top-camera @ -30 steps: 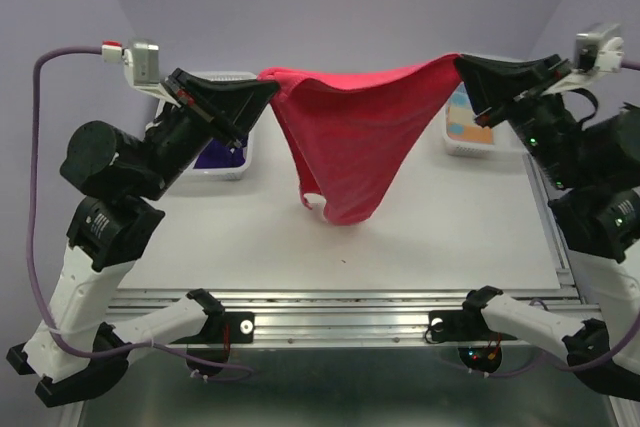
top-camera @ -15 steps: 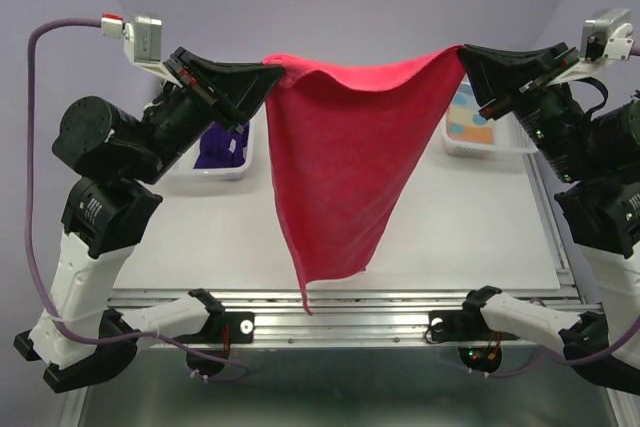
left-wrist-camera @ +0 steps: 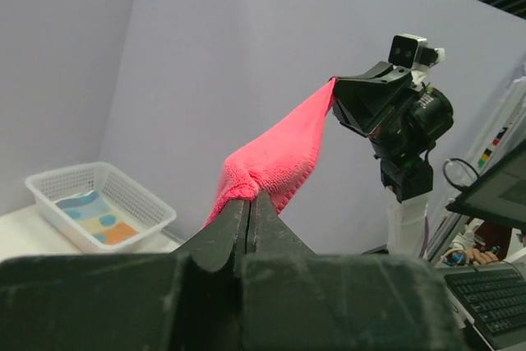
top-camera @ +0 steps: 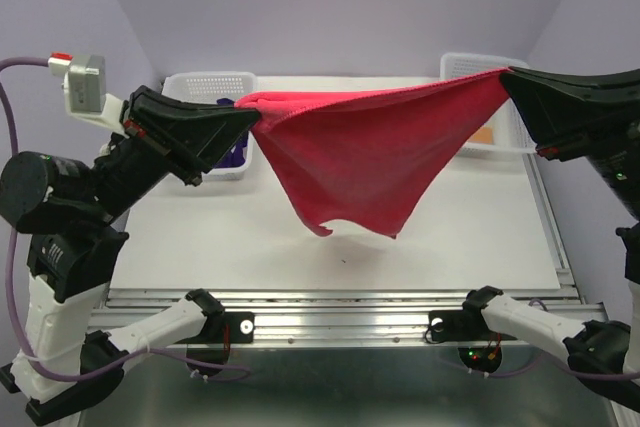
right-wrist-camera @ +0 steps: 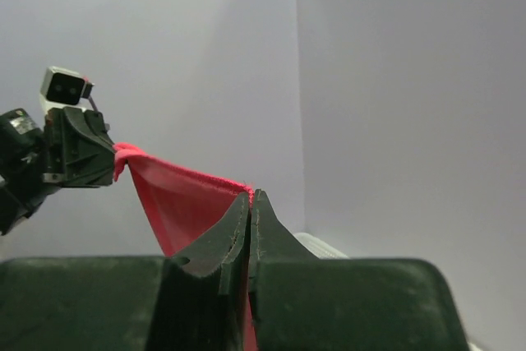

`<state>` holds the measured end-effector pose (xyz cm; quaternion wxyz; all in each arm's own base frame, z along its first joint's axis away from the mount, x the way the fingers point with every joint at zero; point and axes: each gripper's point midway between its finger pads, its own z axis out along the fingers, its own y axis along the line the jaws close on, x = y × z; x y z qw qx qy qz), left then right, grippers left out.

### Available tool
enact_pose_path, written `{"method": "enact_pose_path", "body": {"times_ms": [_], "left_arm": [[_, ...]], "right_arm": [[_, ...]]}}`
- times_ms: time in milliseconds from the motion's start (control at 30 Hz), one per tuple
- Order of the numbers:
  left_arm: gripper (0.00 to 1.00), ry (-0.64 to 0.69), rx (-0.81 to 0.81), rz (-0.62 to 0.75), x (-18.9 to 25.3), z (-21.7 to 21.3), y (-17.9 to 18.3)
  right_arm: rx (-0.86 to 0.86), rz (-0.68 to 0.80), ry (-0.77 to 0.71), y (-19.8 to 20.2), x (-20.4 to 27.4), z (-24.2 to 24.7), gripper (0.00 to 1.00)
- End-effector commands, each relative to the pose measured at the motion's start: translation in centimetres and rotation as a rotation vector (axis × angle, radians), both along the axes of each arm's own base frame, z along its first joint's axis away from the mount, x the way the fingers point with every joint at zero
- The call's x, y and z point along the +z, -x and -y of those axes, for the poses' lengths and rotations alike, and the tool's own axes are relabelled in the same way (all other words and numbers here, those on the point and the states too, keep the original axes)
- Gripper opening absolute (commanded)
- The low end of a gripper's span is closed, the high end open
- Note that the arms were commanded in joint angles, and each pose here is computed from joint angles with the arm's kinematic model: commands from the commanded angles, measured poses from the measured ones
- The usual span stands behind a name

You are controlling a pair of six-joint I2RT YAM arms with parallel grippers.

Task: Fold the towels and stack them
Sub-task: Flatten out the crumpled towel

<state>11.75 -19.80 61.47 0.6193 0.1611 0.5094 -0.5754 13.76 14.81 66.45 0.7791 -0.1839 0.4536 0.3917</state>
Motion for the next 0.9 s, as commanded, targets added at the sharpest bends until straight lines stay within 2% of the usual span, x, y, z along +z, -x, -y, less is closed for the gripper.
{"method": "enact_pose_path", "body": {"times_ms": [0,200,433,533,667,700,767,800,867], "left_arm": [[0.00,0.061,-0.079,0.073,1.9,-0.6,2.7],[0.00,0.062,-0.140,0.095,2.0,-0.6,4.1],[0.00,0.060,-0.101,0.075,0.9,-0.4,2.8],[0.00,0.053,-0.022,0.032,-0.3,0.0,0.3],[0.00,0.013,0.109,-0.058,-3.4,1.0,-4.5],[0.00,-0.006,0.183,-0.111,-5.0,1.3,-6.9],[0.00,-0.032,0.246,-0.155,-7.1,1.7,-9.4],[0.00,-0.050,0.304,-0.185,-8.4,1.6,-11.6],[0.00,-0.097,0.322,-0.234,-11.2,2.5,-14.6]], "right_arm": [[0.112,0.054,-0.023,3.9,1.7,0.3,0.01],[0.156,0.063,-0.032,5.2,2.1,0.3,0.01],[0.105,0.059,-0.041,3.9,2.0,0.5,0.01],[0.002,0.018,-0.048,0.7,1.0,0.6,0.01],[-0.221,-0.090,-0.062,-5.8,-2.0,1.4,0.01],[-0.336,-0.141,-0.063,-8.5,-3.7,2.2,0.01],[-0.443,-0.165,-0.047,-11.6,-5.6,2.4,0.01],[-0.521,-0.214,-0.030,-13.8,-8.0,2.7,0.01],[-0.599,-0.219,-0.013,-16.4,-9.6,2.5,0.01]]}}
